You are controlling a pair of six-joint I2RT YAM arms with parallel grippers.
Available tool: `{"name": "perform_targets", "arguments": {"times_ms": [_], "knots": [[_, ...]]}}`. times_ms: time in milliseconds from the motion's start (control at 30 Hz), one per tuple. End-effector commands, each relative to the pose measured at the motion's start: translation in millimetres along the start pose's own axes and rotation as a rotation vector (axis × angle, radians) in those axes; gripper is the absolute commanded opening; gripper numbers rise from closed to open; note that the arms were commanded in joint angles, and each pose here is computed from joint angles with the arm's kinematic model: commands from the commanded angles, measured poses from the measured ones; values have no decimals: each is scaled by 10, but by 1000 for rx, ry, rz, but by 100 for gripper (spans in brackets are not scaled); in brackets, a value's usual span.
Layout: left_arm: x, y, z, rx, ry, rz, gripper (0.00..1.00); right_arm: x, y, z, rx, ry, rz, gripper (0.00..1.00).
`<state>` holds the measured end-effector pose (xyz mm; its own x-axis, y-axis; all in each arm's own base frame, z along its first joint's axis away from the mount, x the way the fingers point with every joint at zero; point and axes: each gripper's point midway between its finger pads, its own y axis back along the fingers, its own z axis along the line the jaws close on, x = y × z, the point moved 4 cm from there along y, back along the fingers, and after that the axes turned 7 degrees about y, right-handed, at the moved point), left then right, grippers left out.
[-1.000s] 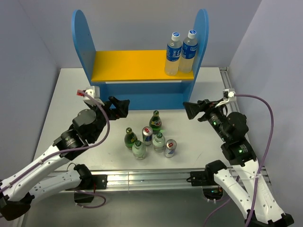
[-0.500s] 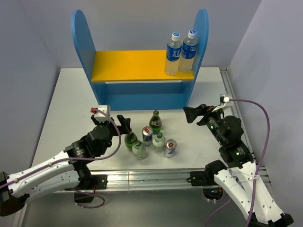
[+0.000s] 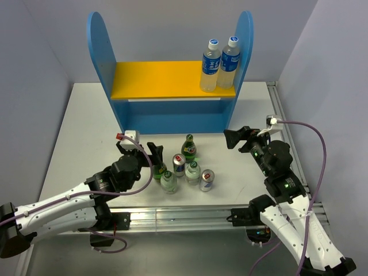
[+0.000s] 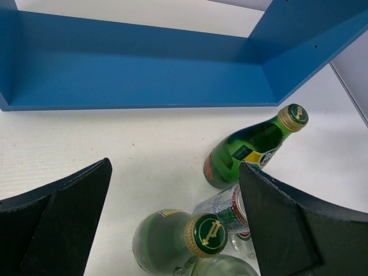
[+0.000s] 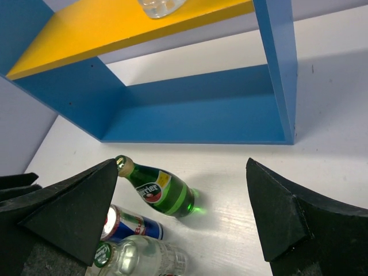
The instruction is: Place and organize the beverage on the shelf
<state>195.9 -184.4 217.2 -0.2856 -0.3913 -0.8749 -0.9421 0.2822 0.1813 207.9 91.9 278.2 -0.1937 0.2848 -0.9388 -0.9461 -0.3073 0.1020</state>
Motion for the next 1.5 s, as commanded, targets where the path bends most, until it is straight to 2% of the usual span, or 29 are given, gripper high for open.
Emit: {"name": "perform_targets", "arguments": {"times_ms": [0, 433, 600, 700, 767, 867, 933, 1000, 1100, 1200, 1300, 1333, 1467], "knots": [[-6, 46, -86, 29, 44, -11, 99, 14, -14, -19, 14, 1, -11, 99], [435, 121, 10, -26, 10, 68, 99, 59, -37, -60, 36, -6, -7, 99], [573, 47, 89, -82, 1, 60, 95, 70, -40, -63, 39, -7, 1, 98], [609, 1, 133, -129, -13, 45, 88, 67, -29, -66, 39, -6, -3, 98], [617, -24, 134, -146, -28, 40, 80, 69, -29, -69, 43, -7, -3, 98], [603, -46, 123, -160, -37, 31, 75, 80, -35, -75, 47, -10, -1, 98], [585, -57, 123, -172, -37, 19, 66, 83, -33, -82, 49, -8, -4, 98], [572, -63, 114, -174, -35, 14, 64, 88, -33, -79, 46, -8, -4, 98], [556, -75, 114, -186, -39, 3, 53, 87, -30, -72, 42, -10, -5, 98], [523, -88, 105, -204, -47, -8, 39, 95, -33, -71, 41, -10, -4, 98], [485, -99, 106, -236, -63, -21, 13, 98, -31, -74, 40, -10, -5, 98], [485, -107, 111, -248, -75, -22, 1, 105, -31, -76, 40, -10, -6, 98], [397, -129, 71, -278, -91, -45, 0, 115, -32, -79, 41, -15, -8, 98]]}}
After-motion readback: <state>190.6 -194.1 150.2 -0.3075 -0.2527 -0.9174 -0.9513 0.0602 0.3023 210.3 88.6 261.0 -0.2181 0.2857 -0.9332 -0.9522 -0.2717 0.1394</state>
